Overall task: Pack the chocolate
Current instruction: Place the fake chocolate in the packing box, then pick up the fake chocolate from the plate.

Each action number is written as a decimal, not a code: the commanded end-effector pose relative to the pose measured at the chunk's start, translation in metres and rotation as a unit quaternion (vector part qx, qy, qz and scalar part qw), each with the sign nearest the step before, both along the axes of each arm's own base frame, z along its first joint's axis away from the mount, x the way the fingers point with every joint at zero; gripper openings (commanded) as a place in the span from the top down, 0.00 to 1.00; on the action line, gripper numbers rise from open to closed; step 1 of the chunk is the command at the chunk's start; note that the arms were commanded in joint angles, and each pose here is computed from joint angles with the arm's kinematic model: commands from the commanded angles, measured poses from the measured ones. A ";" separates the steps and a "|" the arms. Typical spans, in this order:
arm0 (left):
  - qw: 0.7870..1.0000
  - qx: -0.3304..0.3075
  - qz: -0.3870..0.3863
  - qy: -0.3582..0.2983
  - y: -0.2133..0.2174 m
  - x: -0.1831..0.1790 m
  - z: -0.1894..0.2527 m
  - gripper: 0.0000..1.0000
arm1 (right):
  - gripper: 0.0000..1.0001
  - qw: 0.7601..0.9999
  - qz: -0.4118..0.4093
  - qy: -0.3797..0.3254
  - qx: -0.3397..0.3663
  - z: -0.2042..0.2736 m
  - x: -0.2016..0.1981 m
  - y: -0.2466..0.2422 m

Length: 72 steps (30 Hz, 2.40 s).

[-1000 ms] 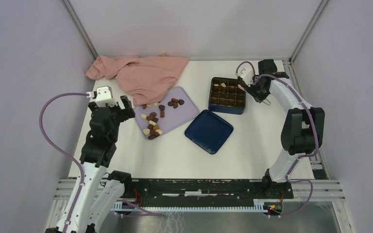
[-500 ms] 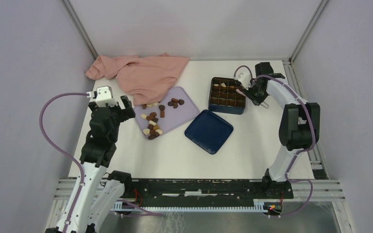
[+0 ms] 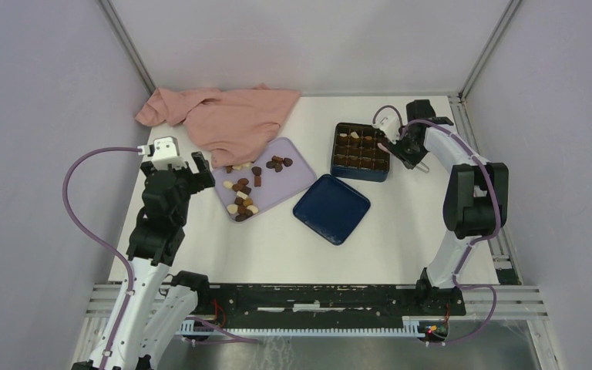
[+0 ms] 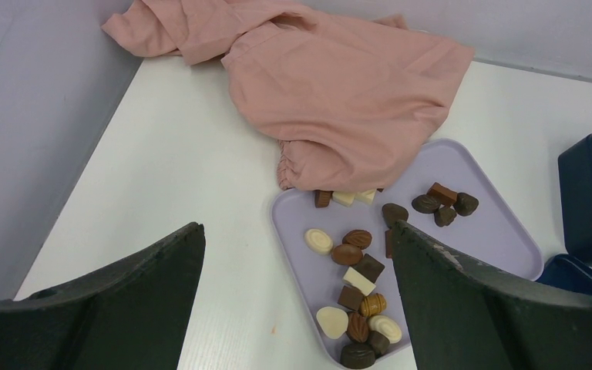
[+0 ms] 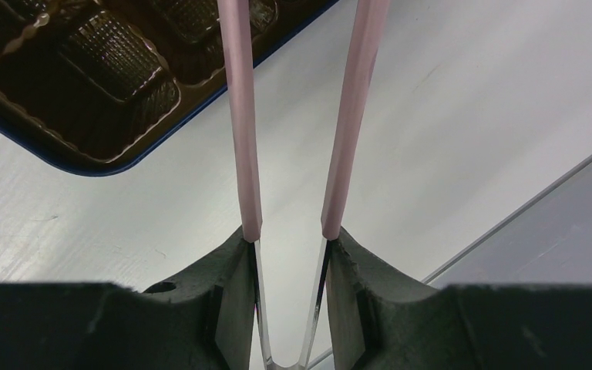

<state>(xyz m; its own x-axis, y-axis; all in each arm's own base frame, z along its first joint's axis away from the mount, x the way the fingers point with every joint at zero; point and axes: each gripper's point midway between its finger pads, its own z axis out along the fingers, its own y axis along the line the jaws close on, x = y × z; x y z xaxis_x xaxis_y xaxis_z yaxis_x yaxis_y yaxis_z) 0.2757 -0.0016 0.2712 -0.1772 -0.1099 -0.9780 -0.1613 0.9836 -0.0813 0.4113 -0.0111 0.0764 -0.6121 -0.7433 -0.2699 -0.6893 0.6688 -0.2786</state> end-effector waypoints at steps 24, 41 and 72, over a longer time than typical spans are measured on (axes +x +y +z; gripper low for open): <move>1.000 0.011 -0.006 -0.027 0.000 0.003 0.014 0.05 | 0.61 0.993 0.041 -0.061 0.093 0.051 0.006 0.039; 0.999 0.018 0.026 -0.031 0.012 -0.001 0.014 0.05 | 0.61 0.925 0.361 -0.021 0.118 0.048 -0.084 0.310; 0.999 0.013 0.001 -0.043 0.004 -0.002 0.020 0.05 | 0.58 0.957 0.283 -0.001 -0.059 -0.021 0.001 0.297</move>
